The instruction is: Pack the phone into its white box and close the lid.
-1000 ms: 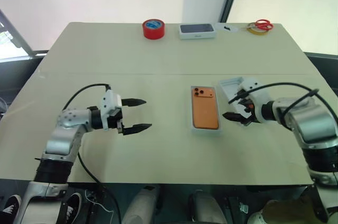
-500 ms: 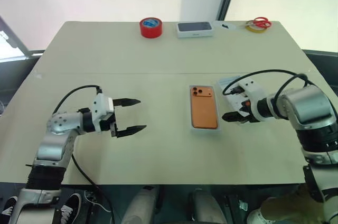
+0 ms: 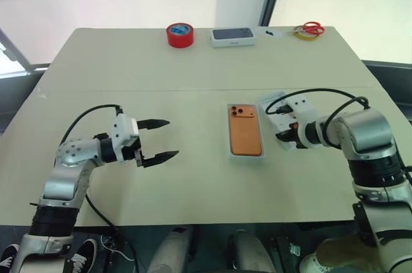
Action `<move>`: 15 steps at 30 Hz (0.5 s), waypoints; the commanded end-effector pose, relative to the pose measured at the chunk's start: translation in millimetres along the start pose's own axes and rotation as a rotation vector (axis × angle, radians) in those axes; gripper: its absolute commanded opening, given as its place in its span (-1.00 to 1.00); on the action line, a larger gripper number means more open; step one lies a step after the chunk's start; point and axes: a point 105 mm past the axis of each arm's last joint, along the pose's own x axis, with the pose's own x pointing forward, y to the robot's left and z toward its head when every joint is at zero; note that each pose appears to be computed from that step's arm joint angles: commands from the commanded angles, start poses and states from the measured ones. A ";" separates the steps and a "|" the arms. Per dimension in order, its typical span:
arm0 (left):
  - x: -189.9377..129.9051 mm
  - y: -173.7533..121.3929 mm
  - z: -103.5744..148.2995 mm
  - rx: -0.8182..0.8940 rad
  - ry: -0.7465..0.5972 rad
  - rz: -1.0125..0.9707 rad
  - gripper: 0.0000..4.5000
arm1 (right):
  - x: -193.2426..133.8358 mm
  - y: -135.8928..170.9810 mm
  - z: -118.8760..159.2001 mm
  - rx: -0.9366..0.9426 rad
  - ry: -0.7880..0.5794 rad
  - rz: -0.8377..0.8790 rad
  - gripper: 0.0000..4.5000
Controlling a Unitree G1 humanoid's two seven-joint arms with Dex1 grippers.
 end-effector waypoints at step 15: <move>13.9 17.9 14.6 -0.055 -0.084 0.118 1.00 | -49.1 70.5 115.7 0.574 -0.681 0.682 -0.97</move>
